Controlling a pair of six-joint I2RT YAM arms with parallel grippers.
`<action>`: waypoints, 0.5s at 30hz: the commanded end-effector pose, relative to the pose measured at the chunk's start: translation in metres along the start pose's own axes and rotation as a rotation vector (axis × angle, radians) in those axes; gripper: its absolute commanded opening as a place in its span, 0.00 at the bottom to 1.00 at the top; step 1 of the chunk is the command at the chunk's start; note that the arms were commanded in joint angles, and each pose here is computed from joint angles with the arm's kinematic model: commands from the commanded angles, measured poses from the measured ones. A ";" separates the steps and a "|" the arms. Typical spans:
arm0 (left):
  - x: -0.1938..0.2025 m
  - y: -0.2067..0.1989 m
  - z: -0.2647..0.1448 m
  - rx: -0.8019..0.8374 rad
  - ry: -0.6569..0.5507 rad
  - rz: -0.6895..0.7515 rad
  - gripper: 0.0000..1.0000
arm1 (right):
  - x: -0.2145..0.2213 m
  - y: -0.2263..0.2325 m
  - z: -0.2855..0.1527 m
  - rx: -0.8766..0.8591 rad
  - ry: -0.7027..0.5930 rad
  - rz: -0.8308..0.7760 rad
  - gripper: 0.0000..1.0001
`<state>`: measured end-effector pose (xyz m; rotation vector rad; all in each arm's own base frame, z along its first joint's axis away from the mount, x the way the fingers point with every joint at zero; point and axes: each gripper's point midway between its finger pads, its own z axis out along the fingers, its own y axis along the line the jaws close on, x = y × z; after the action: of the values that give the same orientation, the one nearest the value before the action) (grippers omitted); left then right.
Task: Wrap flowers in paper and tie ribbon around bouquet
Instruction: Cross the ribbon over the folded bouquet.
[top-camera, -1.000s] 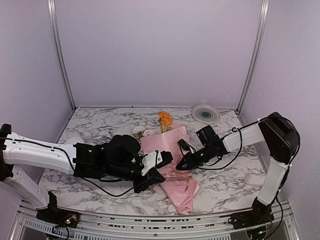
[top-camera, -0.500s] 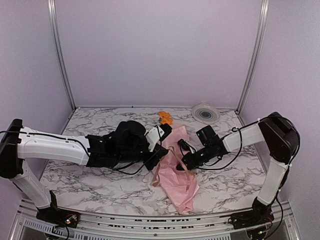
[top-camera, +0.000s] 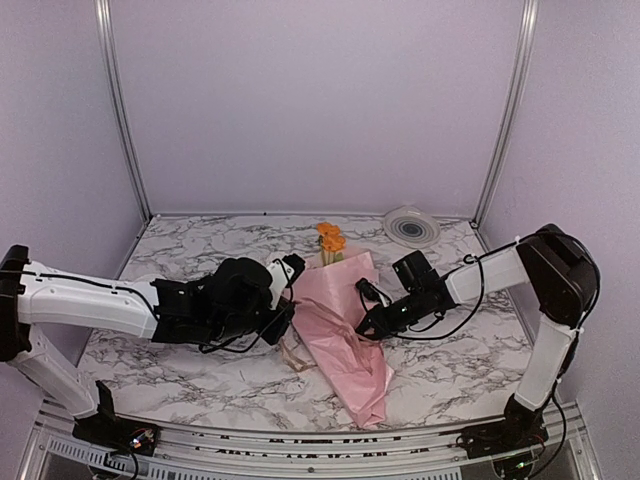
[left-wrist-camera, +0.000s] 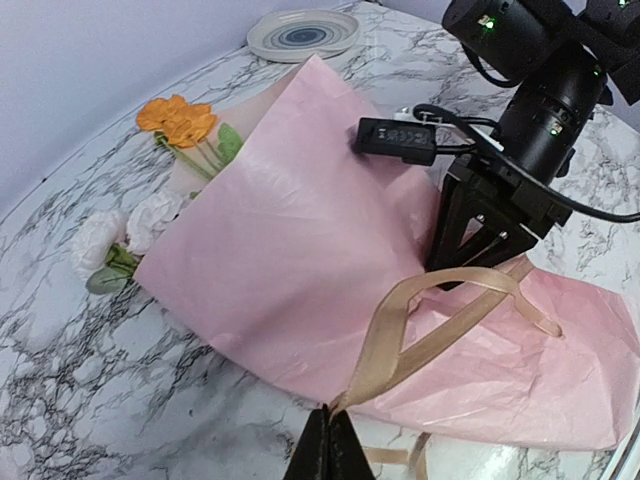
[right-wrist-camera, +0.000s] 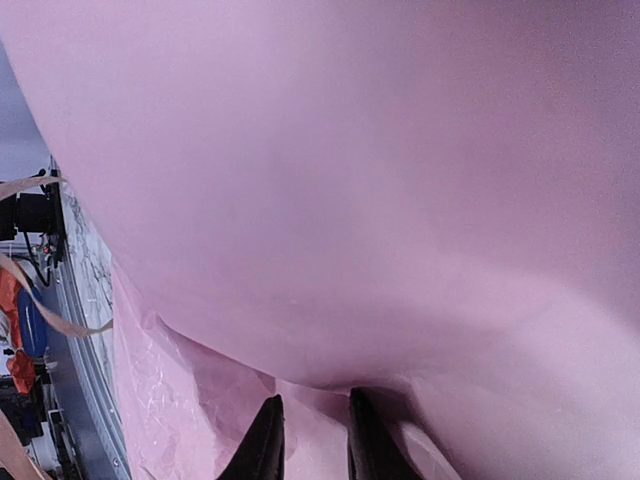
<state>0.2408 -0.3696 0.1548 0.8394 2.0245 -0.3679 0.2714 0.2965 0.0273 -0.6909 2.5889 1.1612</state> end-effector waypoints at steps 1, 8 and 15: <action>-0.015 0.015 -0.041 -0.074 -0.122 0.002 0.00 | 0.011 -0.014 0.005 0.038 0.043 0.030 0.22; -0.016 -0.033 -0.066 0.091 -0.254 0.113 0.00 | 0.012 -0.015 0.007 0.039 0.046 0.035 0.22; 0.030 -0.009 -0.030 -0.024 -0.055 -0.009 0.00 | 0.010 -0.012 0.005 0.034 0.043 0.032 0.22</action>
<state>0.1866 -0.3609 0.1794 0.8890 1.8242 -0.4519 0.2708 0.2973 0.0271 -0.6951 2.5885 1.1701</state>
